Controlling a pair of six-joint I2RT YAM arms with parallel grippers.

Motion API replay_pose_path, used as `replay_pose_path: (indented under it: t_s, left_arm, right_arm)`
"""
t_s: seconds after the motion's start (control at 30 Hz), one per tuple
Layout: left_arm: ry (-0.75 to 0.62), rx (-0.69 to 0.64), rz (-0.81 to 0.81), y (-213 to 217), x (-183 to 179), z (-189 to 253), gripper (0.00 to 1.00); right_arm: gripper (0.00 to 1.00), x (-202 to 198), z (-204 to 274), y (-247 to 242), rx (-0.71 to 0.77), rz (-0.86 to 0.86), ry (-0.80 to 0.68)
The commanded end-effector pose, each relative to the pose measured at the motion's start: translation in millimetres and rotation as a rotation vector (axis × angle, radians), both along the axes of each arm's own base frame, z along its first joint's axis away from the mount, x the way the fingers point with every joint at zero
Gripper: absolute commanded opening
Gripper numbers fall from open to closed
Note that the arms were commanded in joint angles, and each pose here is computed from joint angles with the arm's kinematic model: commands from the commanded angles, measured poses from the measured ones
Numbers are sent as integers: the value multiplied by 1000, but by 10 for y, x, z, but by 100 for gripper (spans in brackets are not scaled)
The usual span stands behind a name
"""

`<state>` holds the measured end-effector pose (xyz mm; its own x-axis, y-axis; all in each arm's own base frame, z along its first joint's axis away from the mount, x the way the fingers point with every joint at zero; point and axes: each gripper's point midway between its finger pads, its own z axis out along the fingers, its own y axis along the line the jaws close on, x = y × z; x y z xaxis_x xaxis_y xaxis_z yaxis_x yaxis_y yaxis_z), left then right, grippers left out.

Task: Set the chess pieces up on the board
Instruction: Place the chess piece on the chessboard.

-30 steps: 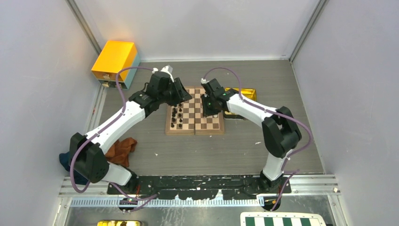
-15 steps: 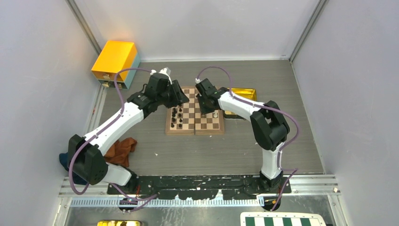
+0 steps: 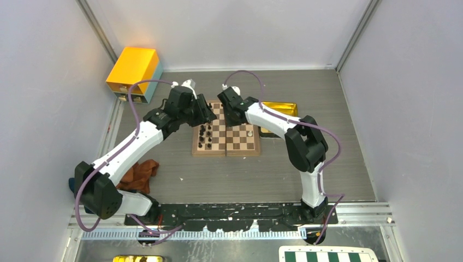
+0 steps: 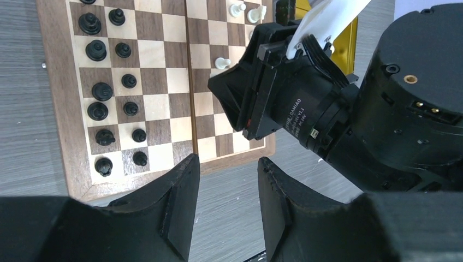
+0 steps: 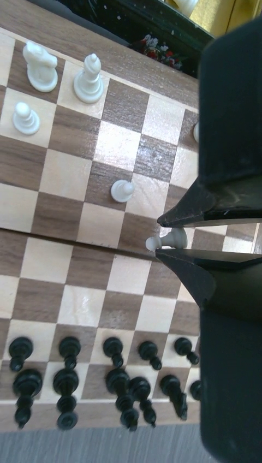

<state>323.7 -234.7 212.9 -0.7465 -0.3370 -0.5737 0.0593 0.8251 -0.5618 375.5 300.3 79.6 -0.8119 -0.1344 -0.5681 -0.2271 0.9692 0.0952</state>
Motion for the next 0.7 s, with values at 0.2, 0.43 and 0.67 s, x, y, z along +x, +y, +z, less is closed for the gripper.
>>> replay_pose_path:
  t_s: [0.2, 0.43, 0.67]
  left_arm:
    - [-65, 25, 1, 150, -91, 228, 45]
    - [-65, 34, -1, 195, -151, 234, 45]
    - [-58, 37, -3, 217, -195, 213, 47]
  right_arm:
    - [1, 128, 135, -37, 8, -237, -62]
    - [1, 86, 134, 13, 38, -224, -96]
    - [8, 16, 34, 17, 16, -217, -76]
